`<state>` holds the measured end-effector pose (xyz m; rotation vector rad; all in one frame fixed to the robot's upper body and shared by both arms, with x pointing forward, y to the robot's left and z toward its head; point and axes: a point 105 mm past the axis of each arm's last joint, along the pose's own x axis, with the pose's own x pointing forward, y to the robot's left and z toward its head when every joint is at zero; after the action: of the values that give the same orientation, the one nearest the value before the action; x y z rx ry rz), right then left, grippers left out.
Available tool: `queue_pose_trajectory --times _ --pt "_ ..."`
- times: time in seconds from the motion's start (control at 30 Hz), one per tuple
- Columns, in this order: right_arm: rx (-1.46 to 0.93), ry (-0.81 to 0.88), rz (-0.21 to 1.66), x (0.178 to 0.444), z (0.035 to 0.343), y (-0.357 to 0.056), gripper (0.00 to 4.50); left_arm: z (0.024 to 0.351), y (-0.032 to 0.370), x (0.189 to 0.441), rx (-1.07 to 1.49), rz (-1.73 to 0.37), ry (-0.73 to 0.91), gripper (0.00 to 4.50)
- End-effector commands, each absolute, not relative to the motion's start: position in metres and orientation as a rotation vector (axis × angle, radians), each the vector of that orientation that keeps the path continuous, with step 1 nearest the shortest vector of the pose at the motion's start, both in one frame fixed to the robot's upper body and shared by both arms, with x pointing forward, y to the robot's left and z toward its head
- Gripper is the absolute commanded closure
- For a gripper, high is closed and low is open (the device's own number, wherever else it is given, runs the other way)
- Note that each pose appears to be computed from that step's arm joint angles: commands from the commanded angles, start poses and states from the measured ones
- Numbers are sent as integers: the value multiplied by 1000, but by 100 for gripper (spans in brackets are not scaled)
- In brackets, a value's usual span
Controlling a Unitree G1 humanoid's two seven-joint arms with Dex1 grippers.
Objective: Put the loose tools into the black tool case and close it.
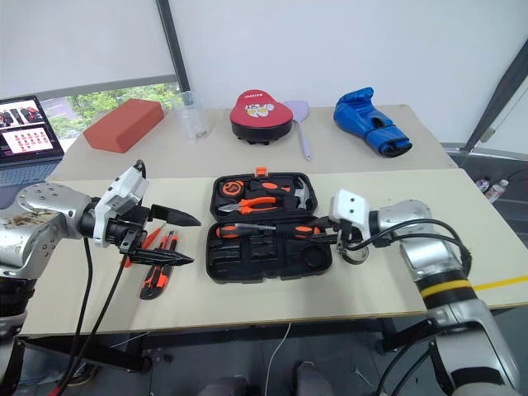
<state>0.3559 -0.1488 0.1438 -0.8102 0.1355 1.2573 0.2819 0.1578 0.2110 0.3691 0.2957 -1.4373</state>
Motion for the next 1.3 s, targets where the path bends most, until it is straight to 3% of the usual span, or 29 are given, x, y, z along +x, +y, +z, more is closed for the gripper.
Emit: queue_pose_trajectory --times 0.03,0.27,0.33,0.57,0.63,0.7,0.93,1.07,1.2,1.3 --pt "-948 88 1258 365 150 -153 360 220 155 280 406 -1438 255 0" --pt "-1065 99 1287 373 144 -155 360 221 156 282 416 -1427 253 0" --pt "-1050 87 1277 377 148 -152 259 221 156 283 421 -1424 249 0" --pt "-794 15 1277 382 176 -128 33 221 155 286 430 -1424 245 0" --pt "-720 16 1275 383 180 -121 33 220 155 286 433 -1425 246 0" --pt "-676 17 1279 382 181 -115 74 219 154 286 436 -1426 246 0" --pt "-681 66 1252 384 160 -103 316 217 154 288 445 -1428 244 0" --pt "-798 129 1227 386 137 -100 444 216 153 288 448 -1427 242 0" --pt "-953 245 1308 371 98 -98 444 215 156 290 450 -1412 243 0" --pt "-976 225 1326 366 94 -94 444 214 159 294 435 -1377 250 0"
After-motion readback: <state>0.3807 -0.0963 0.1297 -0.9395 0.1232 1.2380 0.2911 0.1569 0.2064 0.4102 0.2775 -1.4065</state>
